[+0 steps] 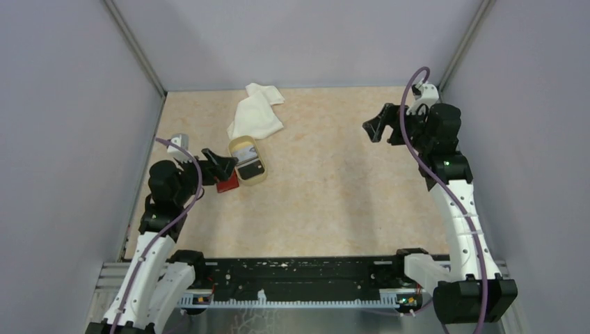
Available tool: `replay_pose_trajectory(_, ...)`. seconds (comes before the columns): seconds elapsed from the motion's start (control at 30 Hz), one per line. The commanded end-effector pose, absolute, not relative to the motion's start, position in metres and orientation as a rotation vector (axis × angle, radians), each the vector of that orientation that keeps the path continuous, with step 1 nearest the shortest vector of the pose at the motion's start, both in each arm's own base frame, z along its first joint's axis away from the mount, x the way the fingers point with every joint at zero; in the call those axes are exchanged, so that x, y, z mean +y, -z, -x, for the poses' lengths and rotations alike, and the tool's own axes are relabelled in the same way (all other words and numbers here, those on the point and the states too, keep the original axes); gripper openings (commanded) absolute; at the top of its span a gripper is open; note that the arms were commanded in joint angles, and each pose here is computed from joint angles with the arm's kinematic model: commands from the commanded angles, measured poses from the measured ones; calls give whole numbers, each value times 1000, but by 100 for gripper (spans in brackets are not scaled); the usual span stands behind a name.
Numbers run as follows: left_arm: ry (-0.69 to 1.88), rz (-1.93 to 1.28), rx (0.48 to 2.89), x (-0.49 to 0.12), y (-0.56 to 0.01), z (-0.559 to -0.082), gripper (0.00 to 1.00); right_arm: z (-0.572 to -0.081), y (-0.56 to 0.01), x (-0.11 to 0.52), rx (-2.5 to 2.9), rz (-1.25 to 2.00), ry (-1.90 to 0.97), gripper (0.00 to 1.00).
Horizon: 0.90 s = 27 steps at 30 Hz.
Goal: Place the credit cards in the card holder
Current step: Move the storage box to the center of the board.
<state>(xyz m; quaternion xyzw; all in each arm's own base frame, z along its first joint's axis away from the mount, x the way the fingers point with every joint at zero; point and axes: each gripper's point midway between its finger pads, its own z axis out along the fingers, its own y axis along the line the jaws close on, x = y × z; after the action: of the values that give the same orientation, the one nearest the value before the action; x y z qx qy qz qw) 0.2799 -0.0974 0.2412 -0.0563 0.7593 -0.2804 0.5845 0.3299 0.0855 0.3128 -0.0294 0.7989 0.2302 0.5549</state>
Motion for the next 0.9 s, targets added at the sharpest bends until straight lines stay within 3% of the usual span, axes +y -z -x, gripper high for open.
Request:
replay_pose_trajectory(0.0, 834, 64, 1738, -123, -252, -267, 99, -326, -315, 97, 1849, 96, -647, 99)
replay_pose_trajectory(0.23, 1163, -143, 1703, -166, -232, -235, 99, -294, -293, 147, 1696, 631, -873, 99)
replay_pose_trajectory(0.37, 1212, -111, 1814, -172, -201, -236, 90, -285, -270, 154, 1681, 800, -831, 98)
replay_pose_trajectory(0.6, 983, -288, 1988, -243, -159, -221, 93, -284, -236, 155, 1738, 865, -806, 98)
replay_pose_trajectory(0.87, 941, -143, 1940, -229, -152, -231, 98, -272, -212, 150, 1738, 943, -757, 98)
